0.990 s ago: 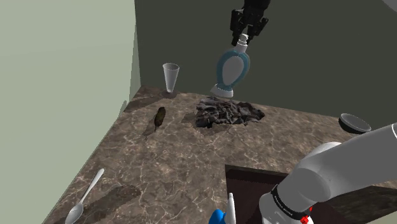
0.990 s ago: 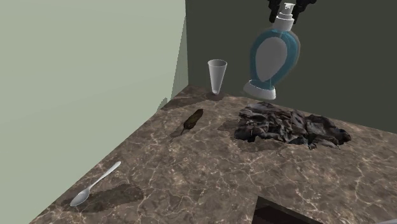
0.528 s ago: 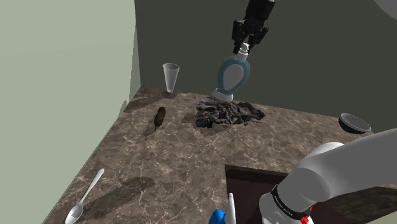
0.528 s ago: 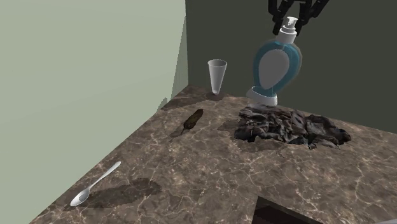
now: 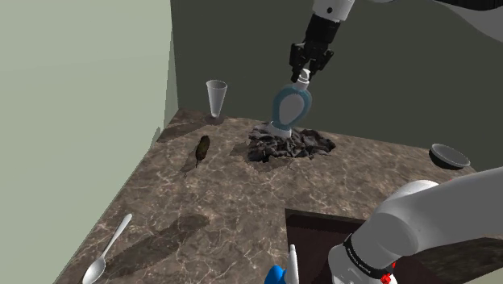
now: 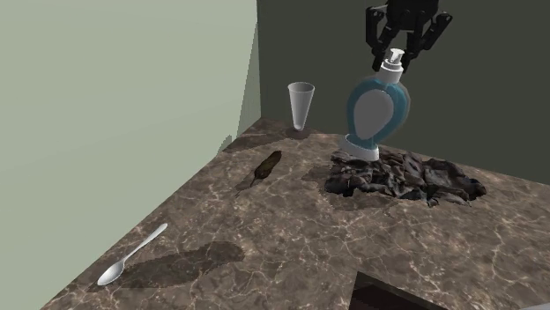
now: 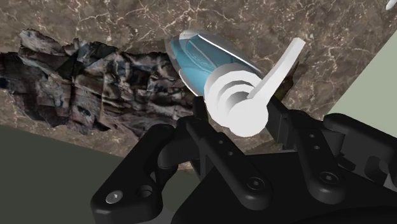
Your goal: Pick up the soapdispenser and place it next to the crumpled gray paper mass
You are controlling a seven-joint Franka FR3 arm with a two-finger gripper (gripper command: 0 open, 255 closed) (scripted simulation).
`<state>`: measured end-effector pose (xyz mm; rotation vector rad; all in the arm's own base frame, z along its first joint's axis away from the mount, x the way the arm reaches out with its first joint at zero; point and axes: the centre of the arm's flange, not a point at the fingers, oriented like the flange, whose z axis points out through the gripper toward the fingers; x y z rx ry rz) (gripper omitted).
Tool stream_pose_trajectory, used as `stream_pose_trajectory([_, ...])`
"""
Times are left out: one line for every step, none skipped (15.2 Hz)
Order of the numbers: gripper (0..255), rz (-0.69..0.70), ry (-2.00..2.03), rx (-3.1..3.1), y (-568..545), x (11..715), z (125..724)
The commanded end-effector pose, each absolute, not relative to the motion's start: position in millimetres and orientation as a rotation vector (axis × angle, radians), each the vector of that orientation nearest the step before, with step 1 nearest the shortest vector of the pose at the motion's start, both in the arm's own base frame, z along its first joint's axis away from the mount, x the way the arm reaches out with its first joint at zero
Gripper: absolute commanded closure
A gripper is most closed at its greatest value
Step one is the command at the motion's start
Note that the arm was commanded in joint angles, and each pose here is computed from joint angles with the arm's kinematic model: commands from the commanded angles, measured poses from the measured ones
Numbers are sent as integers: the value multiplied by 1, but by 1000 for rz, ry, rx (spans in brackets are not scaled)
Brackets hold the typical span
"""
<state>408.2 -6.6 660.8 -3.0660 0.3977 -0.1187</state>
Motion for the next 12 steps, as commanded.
stream_pose_trajectory([255, -120, 398, -3066, -7, 408, 650])
stream_pose_trajectory([255, -120, 398, -3066, -7, 408, 645])
stream_pose_trajectory([255, -120, 398, -3066, -7, 408, 639])
stream_pose_trajectory([255, -120, 398, -3066, -7, 408, 634])
stream_pose_trajectory([255, -120, 398, -3066, -7, 408, 629])
stream_pose_trajectory([255, -120, 398, -3066, -7, 408, 623])
stream_pose_trajectory([255, -120, 398, -3066, -7, 408, 618])
stream_pose_trajectory([255, -120, 398, -3066, -7, 408, 613])
stream_pose_trajectory([255, -120, 398, -3066, -7, 408, 608])
stream_pose_trajectory([255, -120, 398, -3066, -7, 408, 602])
stream_pose_trajectory([255, -120, 398, -3066, -7, 408, 597])
stream_pose_trajectory([255, -120, 398, -3066, -7, 408, 592])
